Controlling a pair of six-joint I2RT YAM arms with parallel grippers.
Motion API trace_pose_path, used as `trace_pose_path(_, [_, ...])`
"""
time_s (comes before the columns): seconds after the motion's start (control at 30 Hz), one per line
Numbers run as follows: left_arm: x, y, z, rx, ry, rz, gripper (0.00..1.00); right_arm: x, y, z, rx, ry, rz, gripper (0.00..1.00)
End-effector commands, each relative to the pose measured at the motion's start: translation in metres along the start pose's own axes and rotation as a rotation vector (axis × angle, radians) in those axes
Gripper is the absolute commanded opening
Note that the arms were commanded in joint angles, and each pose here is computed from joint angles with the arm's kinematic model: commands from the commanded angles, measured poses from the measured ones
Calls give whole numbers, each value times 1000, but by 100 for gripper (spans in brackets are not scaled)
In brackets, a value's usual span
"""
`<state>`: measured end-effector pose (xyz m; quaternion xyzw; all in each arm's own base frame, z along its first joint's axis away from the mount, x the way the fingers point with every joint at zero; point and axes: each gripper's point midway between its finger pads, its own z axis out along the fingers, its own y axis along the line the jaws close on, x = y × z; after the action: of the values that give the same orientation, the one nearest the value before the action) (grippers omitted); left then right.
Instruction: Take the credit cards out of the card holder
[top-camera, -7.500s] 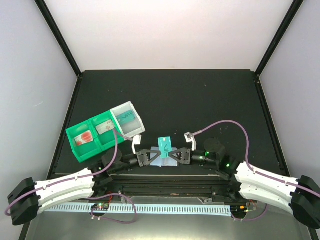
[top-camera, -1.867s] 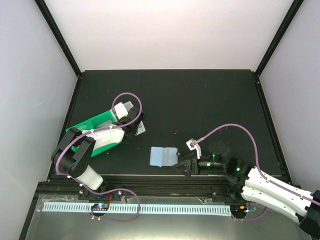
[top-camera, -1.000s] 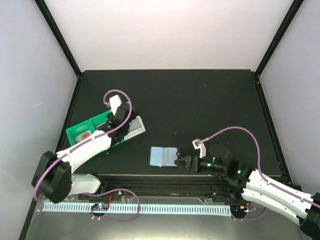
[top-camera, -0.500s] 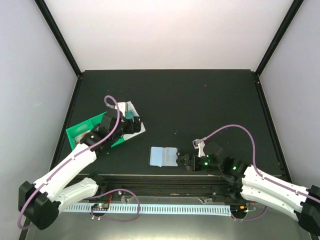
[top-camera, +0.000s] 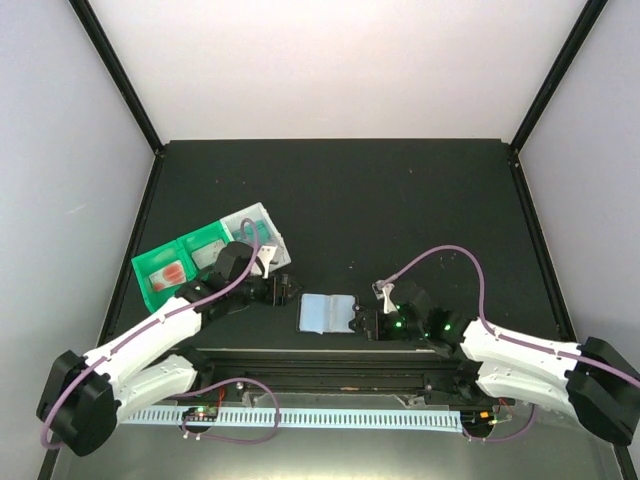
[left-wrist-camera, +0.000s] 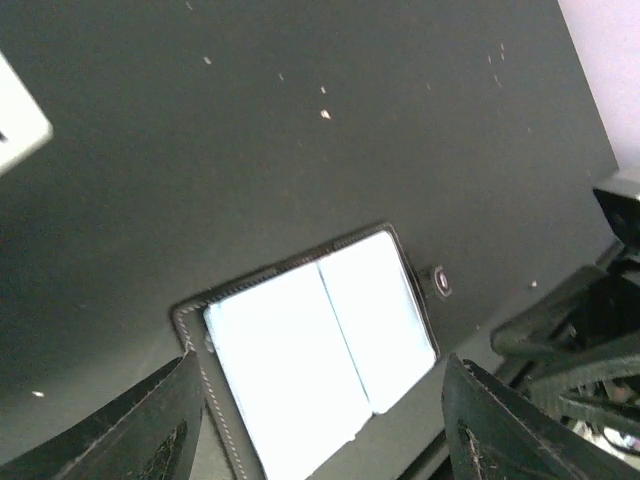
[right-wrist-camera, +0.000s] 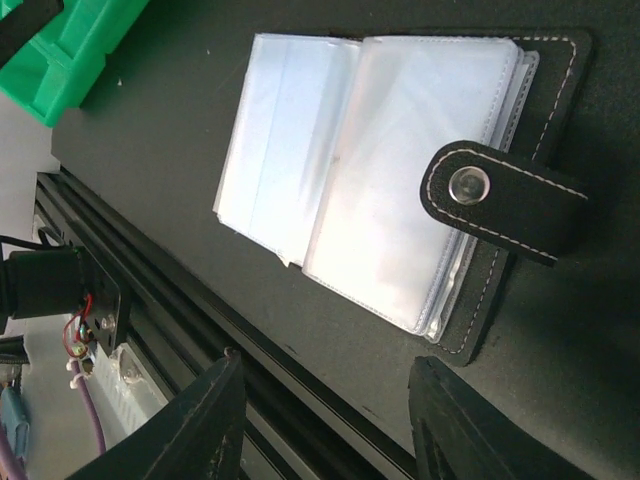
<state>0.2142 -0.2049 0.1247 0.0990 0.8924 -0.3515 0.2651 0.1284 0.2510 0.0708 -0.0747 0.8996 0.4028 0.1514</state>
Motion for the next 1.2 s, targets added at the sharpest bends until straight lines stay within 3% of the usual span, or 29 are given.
trace_pose_path(0.0, [13, -20, 12, 105, 52, 28, 66, -9, 14, 6, -38, -16, -14, 44])
trace_pose_path(0.57, [62, 24, 70, -82, 215, -3, 50, -4, -3, 15, 6, -11, -15, 43])
trace_pose_path(0.87, [74, 12, 86, -65, 274, 14, 28, 2, -18, 13, 50, -15, -22, 42])
trace_pose_path(1.17, [89, 0, 86, -48, 299, 5, 26, 0, -39, 3, 157, -58, -35, 42])
